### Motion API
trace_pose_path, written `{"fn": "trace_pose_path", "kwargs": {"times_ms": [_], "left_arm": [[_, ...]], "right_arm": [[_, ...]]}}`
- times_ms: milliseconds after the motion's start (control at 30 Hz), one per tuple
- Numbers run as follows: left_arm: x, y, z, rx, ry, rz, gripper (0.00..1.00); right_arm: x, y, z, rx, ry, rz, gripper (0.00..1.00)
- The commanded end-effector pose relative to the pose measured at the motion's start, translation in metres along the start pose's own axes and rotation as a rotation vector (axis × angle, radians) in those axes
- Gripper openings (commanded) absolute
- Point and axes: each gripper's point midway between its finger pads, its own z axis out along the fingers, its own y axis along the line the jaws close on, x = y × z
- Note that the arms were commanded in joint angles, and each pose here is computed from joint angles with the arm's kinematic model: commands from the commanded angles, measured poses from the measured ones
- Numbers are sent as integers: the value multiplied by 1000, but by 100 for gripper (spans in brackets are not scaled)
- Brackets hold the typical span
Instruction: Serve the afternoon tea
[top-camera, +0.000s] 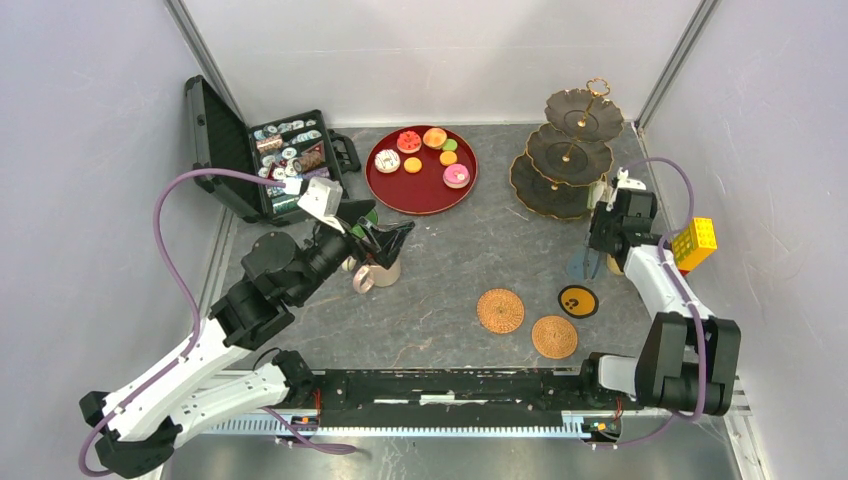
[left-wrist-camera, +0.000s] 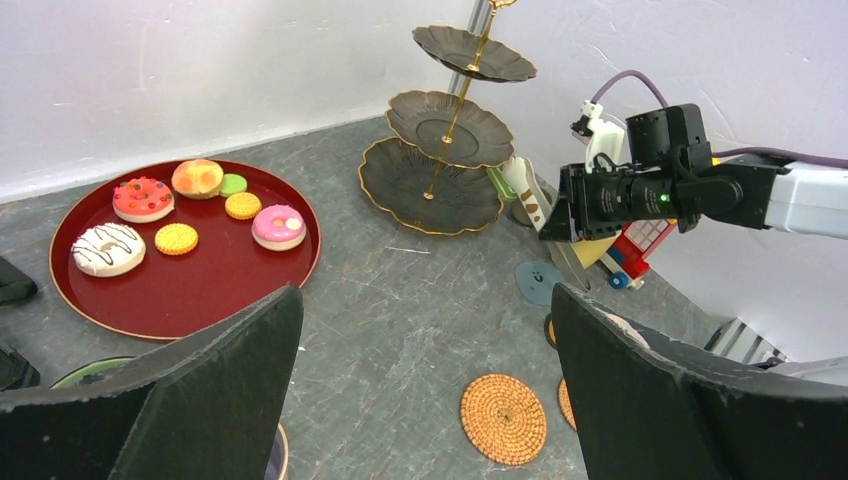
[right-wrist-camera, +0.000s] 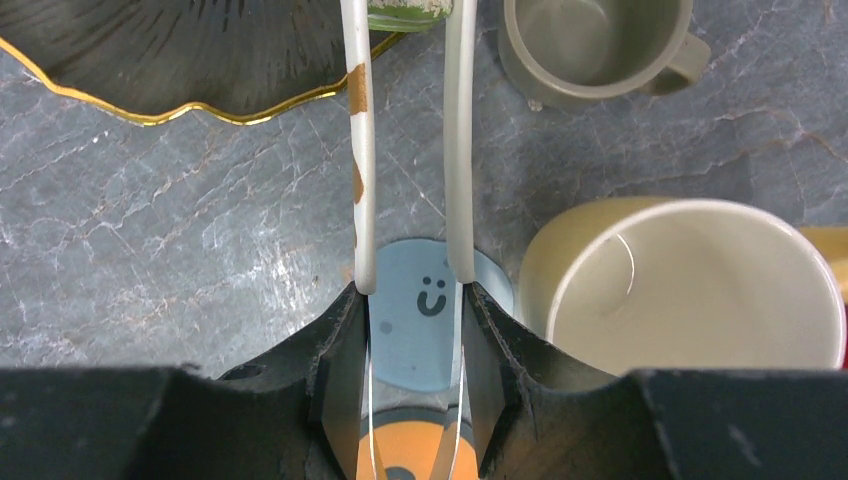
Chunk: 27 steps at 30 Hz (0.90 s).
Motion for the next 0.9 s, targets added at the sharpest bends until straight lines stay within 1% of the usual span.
{"fn": "trace_pose_path", "kwargs": {"times_ms": [0,233,333,567,867], "left_arm": [[-17,-2,1,7,-43,43,100],[-14,-1,3,2,-34,49,100],[-14,-1,3,2,-34,49,100],[-15,0,2,-2,-35,54,100],[-18,-1,0,-1,-43,54,100]], "right_arm": [[-42,9,8,-46,-111,-6,30],[-52,12,24,-48,-115,-1,34],[-53,18,31,-81,-111,-1,36],[-55,22,41,-93,-119,37,37],[-51,19,51,-75,-106,45,39]]}}
